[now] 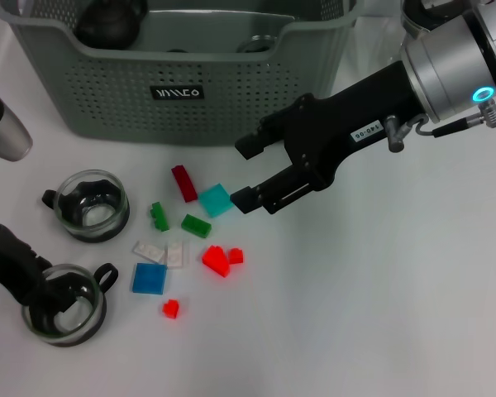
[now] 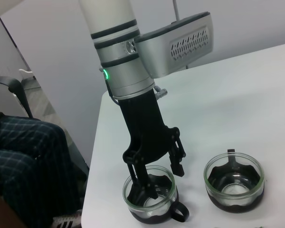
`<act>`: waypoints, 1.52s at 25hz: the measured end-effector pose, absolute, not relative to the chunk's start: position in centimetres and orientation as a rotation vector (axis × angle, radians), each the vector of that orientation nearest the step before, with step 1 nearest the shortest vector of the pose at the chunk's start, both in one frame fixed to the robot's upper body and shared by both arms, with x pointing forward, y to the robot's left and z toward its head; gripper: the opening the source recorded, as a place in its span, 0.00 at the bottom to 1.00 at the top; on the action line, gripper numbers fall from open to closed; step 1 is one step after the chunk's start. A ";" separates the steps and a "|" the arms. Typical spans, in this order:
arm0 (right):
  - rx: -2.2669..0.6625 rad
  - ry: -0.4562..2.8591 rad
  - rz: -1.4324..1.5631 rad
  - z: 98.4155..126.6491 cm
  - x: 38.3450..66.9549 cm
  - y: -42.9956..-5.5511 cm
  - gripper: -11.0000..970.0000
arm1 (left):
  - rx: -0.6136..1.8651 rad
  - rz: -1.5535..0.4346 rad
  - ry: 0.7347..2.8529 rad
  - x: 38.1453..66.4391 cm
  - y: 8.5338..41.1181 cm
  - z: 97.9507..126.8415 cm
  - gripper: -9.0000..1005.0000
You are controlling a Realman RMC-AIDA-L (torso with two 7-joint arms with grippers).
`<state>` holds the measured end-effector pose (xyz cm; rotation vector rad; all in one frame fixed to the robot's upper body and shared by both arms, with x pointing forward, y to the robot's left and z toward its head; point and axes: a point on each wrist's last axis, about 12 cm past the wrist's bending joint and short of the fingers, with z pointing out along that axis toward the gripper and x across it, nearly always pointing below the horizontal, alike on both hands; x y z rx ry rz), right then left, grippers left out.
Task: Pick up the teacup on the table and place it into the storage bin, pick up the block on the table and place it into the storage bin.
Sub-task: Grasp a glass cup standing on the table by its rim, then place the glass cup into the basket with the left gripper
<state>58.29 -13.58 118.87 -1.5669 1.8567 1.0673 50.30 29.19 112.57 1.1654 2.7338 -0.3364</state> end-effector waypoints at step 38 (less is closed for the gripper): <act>-1.678 2.047 0.877 120.2 59.8 -15.1 0.88 | 0.775 -0.839 2.334 50.4 31.7 122.2 0.06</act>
